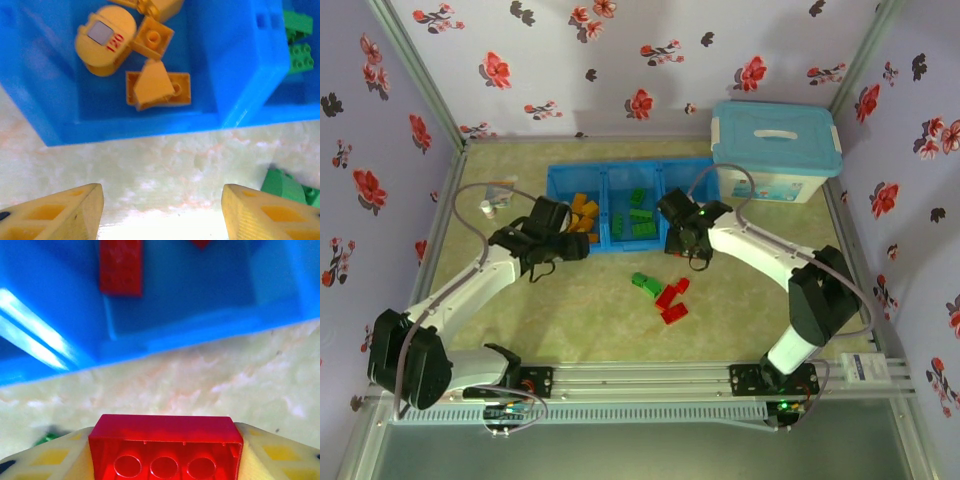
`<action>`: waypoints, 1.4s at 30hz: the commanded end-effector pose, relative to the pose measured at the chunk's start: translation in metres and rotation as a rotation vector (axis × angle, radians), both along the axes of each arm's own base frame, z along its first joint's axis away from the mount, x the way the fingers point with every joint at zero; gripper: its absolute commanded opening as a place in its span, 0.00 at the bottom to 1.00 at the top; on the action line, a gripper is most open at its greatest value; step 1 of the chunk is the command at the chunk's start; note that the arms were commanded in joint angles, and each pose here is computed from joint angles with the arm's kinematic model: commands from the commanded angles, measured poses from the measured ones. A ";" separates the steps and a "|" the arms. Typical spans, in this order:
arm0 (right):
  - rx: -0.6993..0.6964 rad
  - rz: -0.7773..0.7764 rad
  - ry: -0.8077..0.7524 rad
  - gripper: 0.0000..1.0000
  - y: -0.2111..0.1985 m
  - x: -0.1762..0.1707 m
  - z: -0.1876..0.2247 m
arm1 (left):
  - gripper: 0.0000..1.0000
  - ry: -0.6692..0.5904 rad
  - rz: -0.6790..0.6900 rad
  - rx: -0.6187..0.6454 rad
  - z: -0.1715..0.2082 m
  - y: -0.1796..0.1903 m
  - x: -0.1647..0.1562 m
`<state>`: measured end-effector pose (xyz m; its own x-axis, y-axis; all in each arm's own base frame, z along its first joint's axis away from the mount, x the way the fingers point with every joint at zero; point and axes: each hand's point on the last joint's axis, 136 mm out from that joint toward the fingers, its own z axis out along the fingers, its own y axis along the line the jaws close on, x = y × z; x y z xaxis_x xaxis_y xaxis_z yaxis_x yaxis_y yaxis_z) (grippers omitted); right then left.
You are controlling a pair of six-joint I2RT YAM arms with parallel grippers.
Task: Sort the legos into containers by color
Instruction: Pick up the lego from the center of the table, then place the lego in the container.
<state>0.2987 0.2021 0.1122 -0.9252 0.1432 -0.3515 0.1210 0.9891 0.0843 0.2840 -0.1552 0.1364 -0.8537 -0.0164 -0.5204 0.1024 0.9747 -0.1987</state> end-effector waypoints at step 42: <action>0.022 -0.033 -0.071 0.91 -0.052 0.019 0.029 | 0.62 0.041 -0.282 -0.004 -0.050 -0.144 -0.050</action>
<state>0.3201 0.1485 0.1336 -0.9087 0.1551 -0.3876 0.1367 0.9878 0.0747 0.2265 -0.2946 0.0861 -0.8439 0.2401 -0.4798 0.3813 0.8975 -0.2215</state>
